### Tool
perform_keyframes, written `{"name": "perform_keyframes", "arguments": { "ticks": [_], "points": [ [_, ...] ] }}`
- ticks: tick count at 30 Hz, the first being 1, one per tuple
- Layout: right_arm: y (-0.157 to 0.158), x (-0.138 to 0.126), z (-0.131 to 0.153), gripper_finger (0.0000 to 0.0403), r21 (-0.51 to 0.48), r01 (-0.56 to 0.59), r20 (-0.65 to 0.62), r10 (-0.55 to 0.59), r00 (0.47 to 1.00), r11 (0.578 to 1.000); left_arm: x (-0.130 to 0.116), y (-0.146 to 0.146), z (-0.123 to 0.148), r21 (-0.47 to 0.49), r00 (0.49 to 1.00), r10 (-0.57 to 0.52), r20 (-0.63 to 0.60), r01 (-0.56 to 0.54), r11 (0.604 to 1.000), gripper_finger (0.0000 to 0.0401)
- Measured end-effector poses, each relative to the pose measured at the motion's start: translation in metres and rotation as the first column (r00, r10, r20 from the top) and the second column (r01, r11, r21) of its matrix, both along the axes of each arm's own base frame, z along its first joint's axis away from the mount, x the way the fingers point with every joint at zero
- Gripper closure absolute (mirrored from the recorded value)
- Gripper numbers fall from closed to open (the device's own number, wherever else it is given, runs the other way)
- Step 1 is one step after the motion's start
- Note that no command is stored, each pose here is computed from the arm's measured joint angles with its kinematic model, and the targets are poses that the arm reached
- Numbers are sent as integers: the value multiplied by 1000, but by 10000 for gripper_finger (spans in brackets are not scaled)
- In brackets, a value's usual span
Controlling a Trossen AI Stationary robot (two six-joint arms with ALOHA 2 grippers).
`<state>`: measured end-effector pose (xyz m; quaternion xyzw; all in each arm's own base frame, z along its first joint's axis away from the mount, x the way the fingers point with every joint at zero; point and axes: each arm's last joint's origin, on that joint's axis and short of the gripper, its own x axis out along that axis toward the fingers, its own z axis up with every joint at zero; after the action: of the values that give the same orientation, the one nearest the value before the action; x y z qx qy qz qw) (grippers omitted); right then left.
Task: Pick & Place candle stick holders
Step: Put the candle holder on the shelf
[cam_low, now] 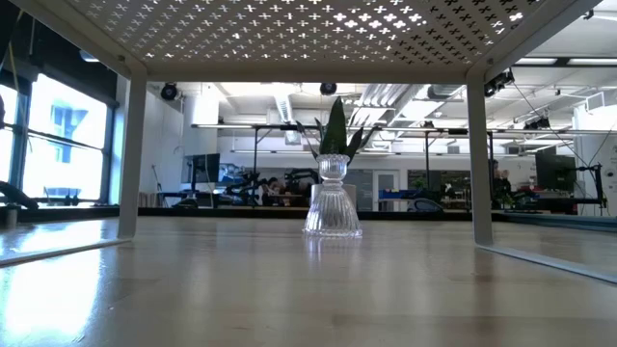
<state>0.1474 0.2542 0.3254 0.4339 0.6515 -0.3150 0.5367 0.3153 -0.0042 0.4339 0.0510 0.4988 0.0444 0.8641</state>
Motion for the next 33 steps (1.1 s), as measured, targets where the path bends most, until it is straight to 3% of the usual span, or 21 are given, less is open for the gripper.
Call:
{"name": "perform_keyframes", "arguments": {
  "ticks": [8,16,25,33],
  "points": [
    [-2,12,-15,299,25,-49,23,48,999,999,0,0,0,0,1000,0,0,0,1000,242],
    [-9,18,-26,302,33,-65,-35,66,997,997,0,0,0,-1,1000,2,1,-2,1000,242],
    [-9,18,-28,385,38,-94,-29,95,995,995,0,0,0,-1,1000,3,1,-3,1000,242],
    [-9,18,-29,371,31,-97,-22,98,995,995,0,0,0,-1,1000,3,1,-3,1000,242]
  ]
}}
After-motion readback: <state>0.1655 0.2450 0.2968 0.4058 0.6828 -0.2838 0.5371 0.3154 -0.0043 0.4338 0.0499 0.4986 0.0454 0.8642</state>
